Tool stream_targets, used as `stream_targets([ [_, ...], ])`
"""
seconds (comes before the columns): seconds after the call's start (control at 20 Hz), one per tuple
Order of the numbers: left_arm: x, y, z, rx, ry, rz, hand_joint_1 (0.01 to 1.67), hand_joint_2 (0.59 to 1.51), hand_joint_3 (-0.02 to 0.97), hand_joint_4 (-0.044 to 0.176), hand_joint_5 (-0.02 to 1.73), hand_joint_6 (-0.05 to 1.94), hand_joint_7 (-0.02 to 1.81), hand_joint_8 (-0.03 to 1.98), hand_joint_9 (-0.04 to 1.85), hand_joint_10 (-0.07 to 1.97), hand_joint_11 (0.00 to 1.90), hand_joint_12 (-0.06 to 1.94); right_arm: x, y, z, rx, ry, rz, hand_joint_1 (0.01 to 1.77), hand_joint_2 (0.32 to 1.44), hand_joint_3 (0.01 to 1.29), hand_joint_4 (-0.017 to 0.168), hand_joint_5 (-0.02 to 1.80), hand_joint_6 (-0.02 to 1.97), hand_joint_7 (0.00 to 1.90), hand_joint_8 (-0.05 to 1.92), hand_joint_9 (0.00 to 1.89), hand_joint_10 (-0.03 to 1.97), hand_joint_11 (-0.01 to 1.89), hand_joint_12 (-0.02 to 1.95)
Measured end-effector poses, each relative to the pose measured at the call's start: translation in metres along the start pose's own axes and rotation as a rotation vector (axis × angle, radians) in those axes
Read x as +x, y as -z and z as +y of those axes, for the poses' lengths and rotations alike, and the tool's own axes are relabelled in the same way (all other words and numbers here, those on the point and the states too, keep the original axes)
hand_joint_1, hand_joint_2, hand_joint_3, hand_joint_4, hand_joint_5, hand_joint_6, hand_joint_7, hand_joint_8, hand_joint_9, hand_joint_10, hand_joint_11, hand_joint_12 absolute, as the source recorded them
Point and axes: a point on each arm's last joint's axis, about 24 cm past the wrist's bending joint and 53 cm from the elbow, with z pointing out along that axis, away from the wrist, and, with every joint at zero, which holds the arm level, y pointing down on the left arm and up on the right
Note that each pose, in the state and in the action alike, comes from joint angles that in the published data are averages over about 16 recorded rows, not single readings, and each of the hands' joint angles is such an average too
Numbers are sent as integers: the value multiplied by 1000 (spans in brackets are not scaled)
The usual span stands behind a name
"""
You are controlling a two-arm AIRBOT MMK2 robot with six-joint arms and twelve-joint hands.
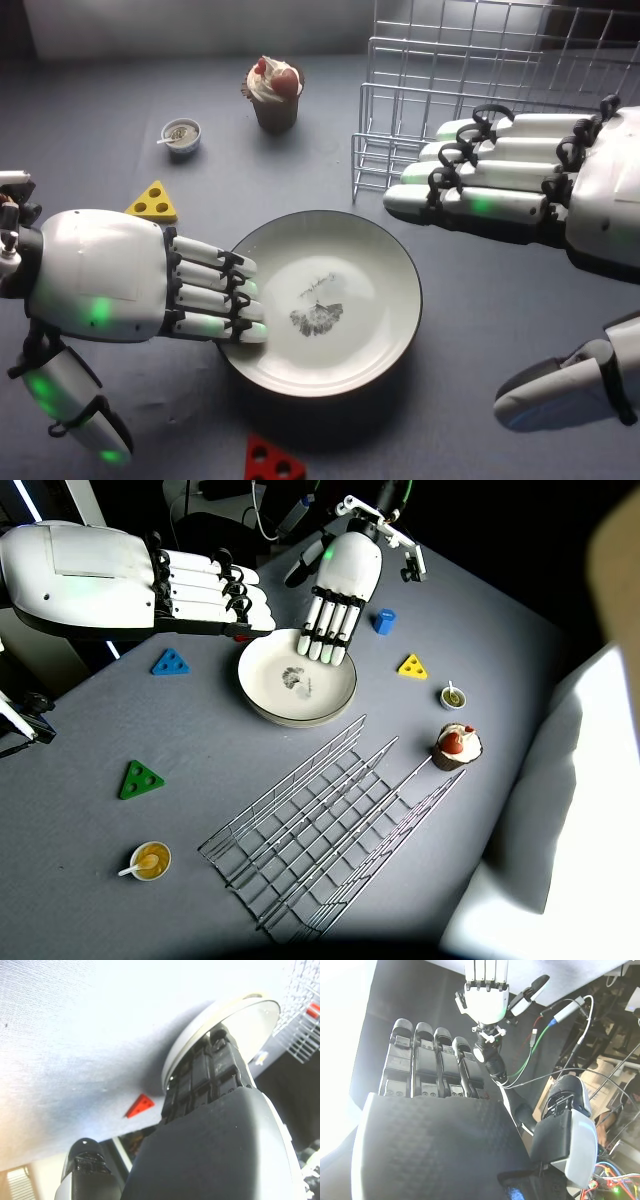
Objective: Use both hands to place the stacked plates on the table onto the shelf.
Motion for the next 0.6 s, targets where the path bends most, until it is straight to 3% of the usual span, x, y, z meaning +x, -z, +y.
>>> stream_targets([
  [0.6,-13,-24,-9,11,60,-52,16,941,8,-8,54,-29,80,-13,104,6,77,23,13,-4,-3,-16,131,57,11,930,13,6,28,23,66,20,80,18,71,19],
])
